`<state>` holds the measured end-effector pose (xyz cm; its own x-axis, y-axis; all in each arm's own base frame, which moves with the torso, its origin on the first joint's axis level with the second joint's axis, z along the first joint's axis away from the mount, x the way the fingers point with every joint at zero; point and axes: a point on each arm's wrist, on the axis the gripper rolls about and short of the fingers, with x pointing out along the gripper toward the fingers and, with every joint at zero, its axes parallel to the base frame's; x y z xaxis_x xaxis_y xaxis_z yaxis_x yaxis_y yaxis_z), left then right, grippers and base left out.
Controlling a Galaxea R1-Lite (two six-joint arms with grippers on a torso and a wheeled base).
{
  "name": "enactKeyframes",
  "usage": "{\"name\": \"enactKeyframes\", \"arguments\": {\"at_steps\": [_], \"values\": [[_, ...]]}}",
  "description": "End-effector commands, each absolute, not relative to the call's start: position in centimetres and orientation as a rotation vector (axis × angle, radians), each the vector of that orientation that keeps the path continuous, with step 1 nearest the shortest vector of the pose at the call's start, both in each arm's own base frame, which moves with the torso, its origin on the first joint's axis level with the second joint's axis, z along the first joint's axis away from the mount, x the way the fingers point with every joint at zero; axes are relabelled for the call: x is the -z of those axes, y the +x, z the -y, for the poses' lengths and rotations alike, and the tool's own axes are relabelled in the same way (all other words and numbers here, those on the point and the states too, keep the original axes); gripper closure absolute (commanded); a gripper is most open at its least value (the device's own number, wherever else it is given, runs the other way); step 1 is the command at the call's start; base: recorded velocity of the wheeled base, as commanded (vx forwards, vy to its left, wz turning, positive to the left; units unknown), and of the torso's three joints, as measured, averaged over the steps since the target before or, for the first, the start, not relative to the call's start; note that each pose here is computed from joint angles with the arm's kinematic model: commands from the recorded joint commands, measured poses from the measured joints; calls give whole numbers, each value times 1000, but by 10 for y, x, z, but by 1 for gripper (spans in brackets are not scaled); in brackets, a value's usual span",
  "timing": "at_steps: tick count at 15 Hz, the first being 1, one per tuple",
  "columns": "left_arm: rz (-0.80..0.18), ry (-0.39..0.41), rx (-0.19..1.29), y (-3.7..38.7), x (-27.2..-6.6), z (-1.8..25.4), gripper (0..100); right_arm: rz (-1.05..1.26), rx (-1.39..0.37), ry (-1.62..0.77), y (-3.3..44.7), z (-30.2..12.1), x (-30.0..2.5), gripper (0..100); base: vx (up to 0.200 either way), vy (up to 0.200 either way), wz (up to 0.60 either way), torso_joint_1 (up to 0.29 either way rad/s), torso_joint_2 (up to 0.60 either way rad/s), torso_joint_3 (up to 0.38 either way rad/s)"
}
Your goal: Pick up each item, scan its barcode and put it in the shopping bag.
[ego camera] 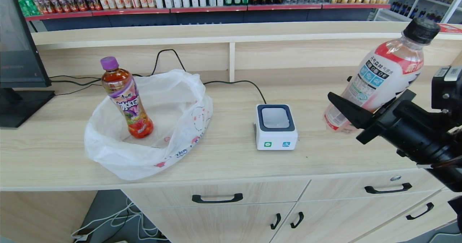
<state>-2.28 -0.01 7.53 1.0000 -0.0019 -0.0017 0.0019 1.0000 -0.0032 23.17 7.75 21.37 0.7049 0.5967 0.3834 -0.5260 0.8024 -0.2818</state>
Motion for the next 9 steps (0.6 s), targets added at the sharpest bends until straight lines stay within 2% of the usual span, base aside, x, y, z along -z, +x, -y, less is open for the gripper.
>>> {"name": "enactKeyframes", "arguments": {"at_steps": [1,9], "values": [[-2,-3,2,-23,-75,0,100,465,-621,-151,227,-76,-211,100,0,0,0,0,0,0],[-2,-3,2,-23,-75,0,100,470,-585,-122,214,-71,-214,100,0,0,0,0,0,0]]}}
